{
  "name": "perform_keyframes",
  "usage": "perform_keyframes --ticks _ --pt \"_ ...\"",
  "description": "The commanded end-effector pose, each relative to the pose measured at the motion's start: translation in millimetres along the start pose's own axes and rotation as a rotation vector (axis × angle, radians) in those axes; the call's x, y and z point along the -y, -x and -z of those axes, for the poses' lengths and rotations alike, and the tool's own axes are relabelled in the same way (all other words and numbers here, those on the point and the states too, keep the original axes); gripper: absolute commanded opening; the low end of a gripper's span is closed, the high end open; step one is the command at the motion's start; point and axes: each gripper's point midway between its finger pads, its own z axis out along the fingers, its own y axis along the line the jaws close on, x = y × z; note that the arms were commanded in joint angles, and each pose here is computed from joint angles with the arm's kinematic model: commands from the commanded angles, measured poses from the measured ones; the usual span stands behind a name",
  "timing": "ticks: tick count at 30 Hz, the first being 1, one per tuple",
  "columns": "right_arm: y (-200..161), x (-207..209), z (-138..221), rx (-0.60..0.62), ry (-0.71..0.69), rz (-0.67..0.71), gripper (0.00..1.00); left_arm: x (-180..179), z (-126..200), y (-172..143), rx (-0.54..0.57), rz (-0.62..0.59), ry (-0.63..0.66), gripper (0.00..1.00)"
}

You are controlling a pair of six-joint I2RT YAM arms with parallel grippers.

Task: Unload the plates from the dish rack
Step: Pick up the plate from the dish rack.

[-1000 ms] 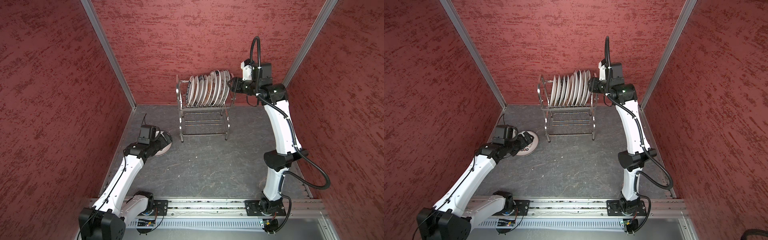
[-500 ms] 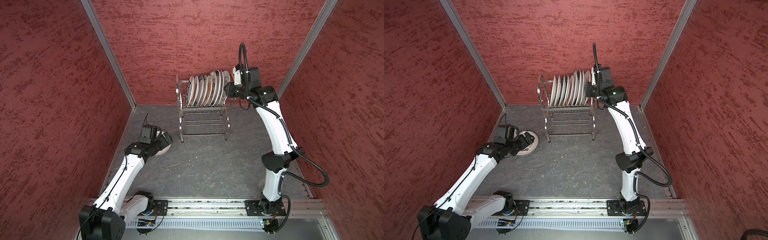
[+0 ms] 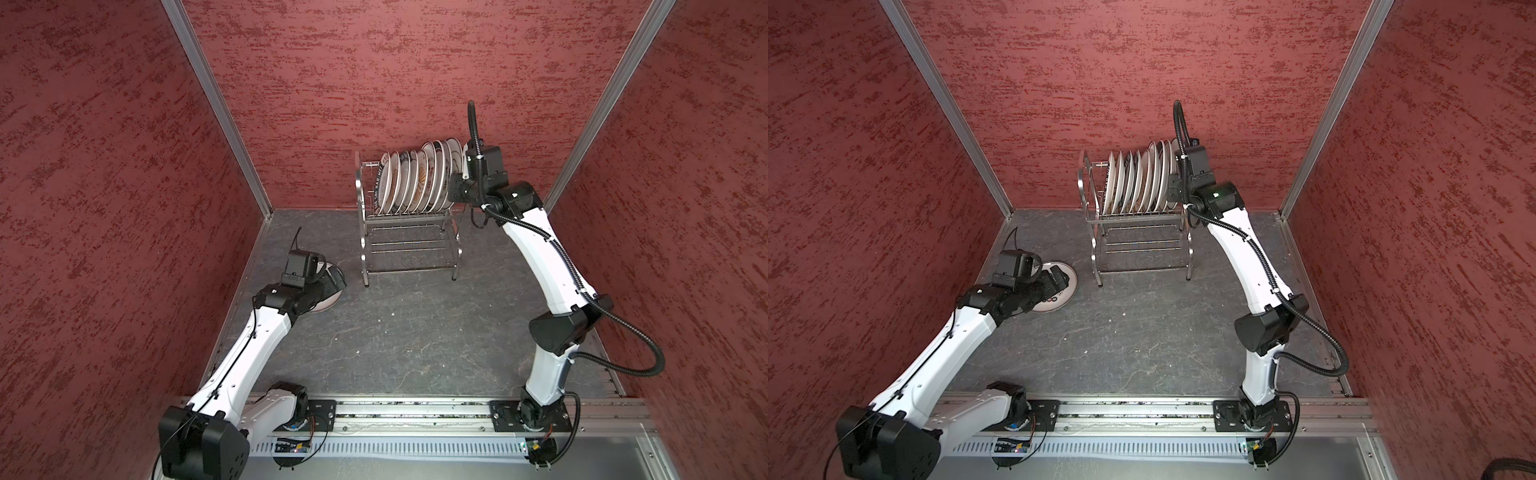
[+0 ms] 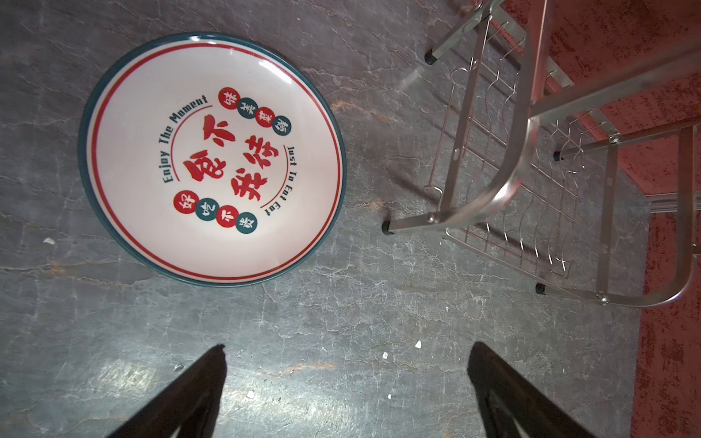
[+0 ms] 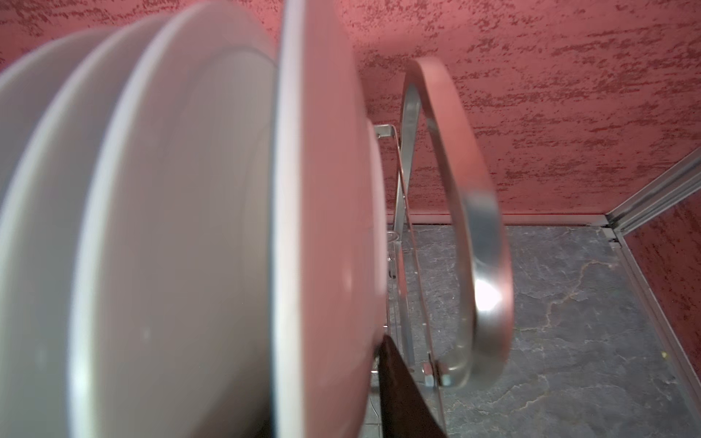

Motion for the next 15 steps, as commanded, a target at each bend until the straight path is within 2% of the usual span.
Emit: perform_keyframes --ticks 1,15 --pt "11.5 6.2 16.3 0.049 -0.018 0.004 0.23 -4.4 -2.9 0.2 0.001 0.005 0.029 0.99" --pt "17.8 12.4 21.0 0.111 -0.037 -0.019 0.07 -14.3 -3.8 0.0 0.029 0.008 0.06 1.0"
